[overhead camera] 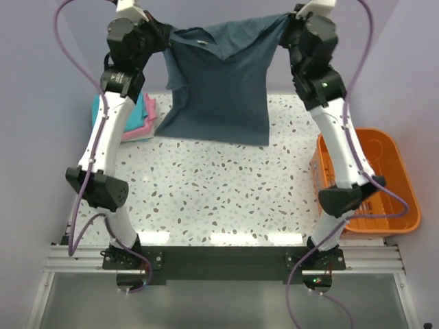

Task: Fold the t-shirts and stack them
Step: Flatten the tshirt out

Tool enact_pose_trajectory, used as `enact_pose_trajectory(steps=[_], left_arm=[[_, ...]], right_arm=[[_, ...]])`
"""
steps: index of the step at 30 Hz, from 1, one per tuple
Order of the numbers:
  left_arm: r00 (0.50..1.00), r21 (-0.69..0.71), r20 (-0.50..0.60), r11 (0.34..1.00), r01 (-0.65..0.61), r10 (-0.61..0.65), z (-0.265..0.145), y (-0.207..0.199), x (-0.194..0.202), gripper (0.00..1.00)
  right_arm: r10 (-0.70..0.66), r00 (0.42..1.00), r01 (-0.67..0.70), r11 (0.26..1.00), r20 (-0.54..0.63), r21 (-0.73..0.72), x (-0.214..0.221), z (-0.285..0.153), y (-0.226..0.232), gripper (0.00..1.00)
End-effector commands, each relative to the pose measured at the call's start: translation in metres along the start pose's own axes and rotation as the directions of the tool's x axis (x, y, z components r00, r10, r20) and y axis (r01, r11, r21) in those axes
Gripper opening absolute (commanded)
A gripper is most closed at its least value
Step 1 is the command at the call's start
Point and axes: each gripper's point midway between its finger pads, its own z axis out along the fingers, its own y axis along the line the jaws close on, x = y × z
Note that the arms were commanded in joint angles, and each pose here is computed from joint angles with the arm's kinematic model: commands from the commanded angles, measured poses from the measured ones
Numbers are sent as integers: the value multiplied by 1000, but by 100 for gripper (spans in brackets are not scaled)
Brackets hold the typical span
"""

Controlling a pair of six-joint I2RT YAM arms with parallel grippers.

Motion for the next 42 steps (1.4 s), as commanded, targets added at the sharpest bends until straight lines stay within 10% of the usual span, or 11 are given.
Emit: enact_pose_trajectory(steps=[1, 5, 11, 16, 18, 21, 24, 25, 42], left_arm=[[946, 213, 323, 973, -95, 21, -94, -80, -136, 0], [986, 174, 159, 982, -71, 43, -87, -51, -64, 0], [997, -52, -67, 998, -35, 31, -132, 37, 79, 3], [959, -244, -258, 968, 51, -116, -211, 95, 193, 10], [927, -373, -320, 925, 67, -196, -250, 123, 238, 43], [861, -519, -426, 855, 21, -279, -307, 151, 288, 100], [880, -597, -392, 802, -22, -268, -328, 166, 277, 100], [893, -622, -369, 782, -31, -258, -331, 168, 264, 100], [780, -303, -588, 952, 33, -214, -246, 77, 327, 100]], right_arm=[[122, 946, -106, 992, 299, -68, -134, -79, -26, 0], [113, 968, -90, 990, 223, -112, -116, -128, -40, 0], [96, 983, -112, 989, -154, -100, 57, -177, -62, 0], [169, 781, -340, 922, -601, -183, 234, -277, -47, 0], [110, 599, -476, 846, -793, -242, 291, -341, -22, 0], [80, 448, -455, 878, -891, -150, 336, -396, -41, 25], [33, 350, -478, 866, -936, -148, 352, -424, -44, 77], [23, 339, -478, 866, -941, -151, 353, -426, -43, 98], [-39, 482, -177, 974, -875, -141, 393, -283, -15, 99]])
